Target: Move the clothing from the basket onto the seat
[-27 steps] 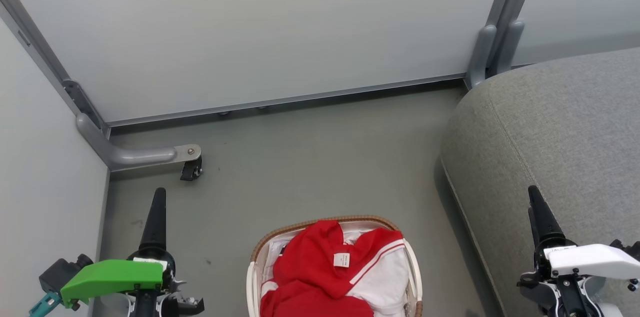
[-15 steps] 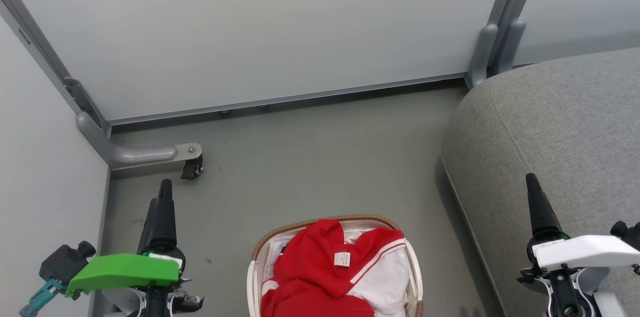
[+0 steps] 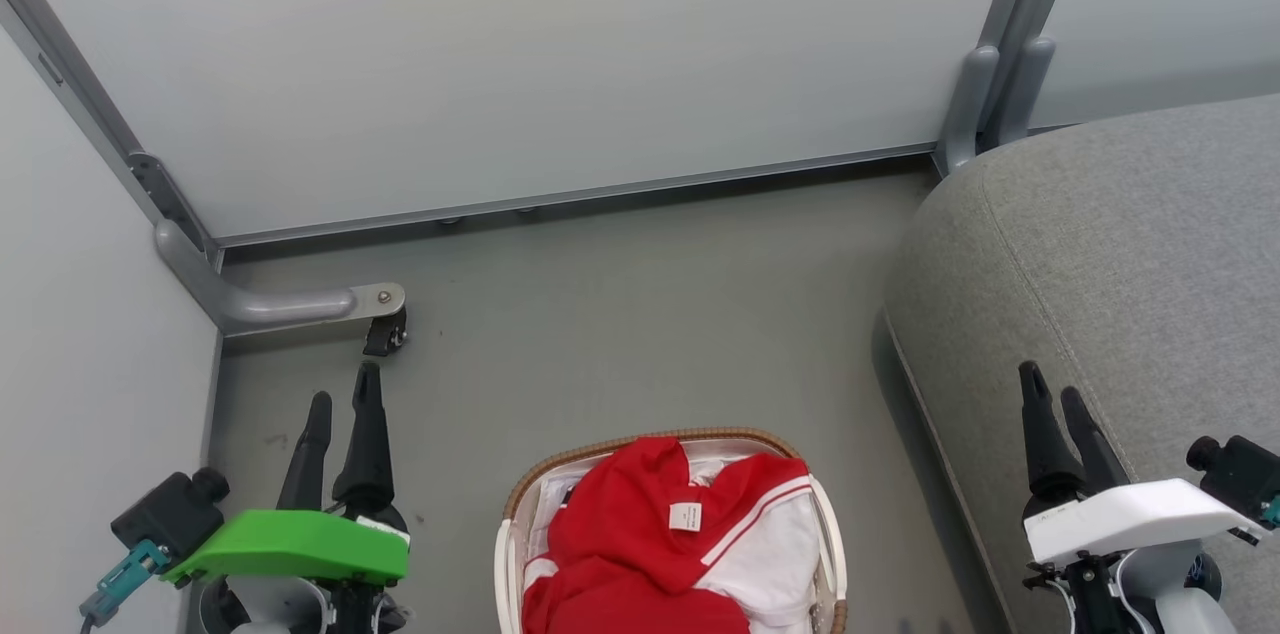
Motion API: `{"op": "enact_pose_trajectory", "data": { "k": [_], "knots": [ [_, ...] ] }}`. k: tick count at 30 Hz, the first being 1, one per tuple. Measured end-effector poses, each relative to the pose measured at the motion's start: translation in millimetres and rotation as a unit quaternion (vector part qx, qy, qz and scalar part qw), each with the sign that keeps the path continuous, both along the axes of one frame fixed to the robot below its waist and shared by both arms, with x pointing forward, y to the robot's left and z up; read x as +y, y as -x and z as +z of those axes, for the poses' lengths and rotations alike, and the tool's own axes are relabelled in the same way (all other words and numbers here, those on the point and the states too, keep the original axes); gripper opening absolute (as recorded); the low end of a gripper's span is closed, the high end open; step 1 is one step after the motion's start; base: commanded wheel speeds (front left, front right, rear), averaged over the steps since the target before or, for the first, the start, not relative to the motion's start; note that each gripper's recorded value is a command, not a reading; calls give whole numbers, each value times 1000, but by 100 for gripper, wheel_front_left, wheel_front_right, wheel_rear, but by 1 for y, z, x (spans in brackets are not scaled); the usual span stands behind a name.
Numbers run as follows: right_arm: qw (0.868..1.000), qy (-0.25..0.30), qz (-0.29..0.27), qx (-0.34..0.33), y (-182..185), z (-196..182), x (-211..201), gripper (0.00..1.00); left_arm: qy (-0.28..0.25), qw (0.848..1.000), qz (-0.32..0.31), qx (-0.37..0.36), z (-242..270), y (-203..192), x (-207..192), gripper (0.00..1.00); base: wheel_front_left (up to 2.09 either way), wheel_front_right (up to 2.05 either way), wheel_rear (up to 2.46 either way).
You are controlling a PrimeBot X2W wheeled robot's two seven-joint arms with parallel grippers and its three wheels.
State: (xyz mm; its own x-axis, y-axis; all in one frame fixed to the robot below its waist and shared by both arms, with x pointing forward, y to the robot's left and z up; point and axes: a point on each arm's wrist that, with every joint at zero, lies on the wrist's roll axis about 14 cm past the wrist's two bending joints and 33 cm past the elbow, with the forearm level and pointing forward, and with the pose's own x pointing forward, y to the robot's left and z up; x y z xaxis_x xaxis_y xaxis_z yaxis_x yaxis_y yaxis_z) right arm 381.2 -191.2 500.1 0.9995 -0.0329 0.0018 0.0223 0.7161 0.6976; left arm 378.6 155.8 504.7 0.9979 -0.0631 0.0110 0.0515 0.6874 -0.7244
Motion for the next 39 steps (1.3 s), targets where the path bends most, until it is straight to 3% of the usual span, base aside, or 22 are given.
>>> {"op": "enact_pose_trajectory", "data": {
  "k": [17, 39],
  "knots": [
    [992, 122, 17, -4, 1, -1, 9, 100, -118, 993, 0, 33, -30, 13, 1, 100, 0, 0, 0],
    [972, 231, 40, -19, 4, -2, 22, 100, -208, 977, -19, 34, -44, 21, -8, 100, 0, 0, 0]
  ]
}}
